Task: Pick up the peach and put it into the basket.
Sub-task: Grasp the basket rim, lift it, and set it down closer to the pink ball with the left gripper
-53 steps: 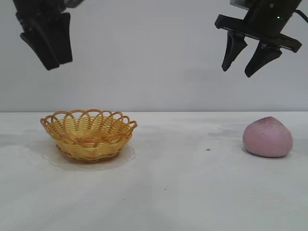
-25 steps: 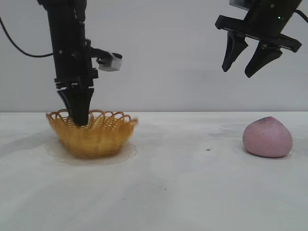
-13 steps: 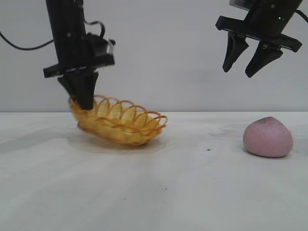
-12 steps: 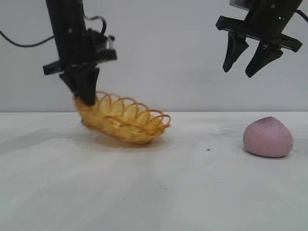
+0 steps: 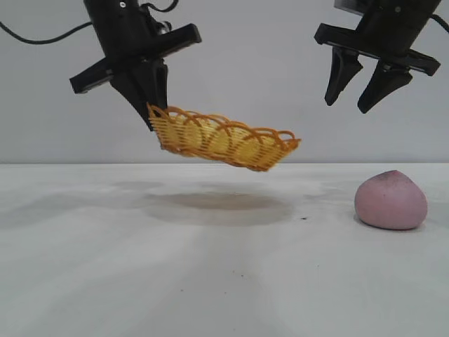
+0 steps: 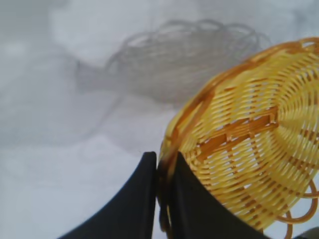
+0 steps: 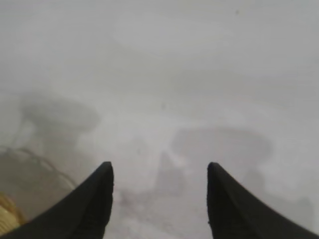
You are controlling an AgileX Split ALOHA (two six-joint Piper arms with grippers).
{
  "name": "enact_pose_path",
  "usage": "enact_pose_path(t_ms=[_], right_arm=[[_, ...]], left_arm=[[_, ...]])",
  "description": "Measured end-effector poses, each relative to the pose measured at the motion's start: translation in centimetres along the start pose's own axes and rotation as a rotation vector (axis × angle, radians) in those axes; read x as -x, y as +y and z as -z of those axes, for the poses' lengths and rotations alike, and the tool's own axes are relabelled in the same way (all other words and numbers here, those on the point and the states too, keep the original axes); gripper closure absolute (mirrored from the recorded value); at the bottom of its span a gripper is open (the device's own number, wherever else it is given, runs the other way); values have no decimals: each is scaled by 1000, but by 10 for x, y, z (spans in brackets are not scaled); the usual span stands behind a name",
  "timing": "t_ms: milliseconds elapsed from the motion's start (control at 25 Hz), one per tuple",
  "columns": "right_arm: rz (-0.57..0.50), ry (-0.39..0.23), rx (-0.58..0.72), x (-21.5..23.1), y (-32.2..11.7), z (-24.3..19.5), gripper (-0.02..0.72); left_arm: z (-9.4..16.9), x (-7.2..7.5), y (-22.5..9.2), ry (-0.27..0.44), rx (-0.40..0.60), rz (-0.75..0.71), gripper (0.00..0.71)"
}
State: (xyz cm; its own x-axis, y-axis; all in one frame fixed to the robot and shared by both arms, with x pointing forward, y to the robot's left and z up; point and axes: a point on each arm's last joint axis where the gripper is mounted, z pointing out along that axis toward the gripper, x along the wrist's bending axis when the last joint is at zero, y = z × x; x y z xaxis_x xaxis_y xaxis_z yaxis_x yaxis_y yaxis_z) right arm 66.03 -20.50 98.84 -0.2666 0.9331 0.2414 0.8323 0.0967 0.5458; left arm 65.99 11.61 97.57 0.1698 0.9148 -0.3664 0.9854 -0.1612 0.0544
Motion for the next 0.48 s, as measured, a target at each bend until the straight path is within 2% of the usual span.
enact_pose_path(t_ms=[120, 240, 480], right_arm=[[0, 1, -2, 0, 0, 0, 292], [0, 1, -4, 0, 0, 0, 292], [-2, 3, -5, 0, 0, 0, 292]], left_arm=[[-13, 6, -8, 6, -6, 26, 710], [-21, 8, -15, 0, 49, 60, 710], [-41, -3, -37, -23, 78, 156, 710]])
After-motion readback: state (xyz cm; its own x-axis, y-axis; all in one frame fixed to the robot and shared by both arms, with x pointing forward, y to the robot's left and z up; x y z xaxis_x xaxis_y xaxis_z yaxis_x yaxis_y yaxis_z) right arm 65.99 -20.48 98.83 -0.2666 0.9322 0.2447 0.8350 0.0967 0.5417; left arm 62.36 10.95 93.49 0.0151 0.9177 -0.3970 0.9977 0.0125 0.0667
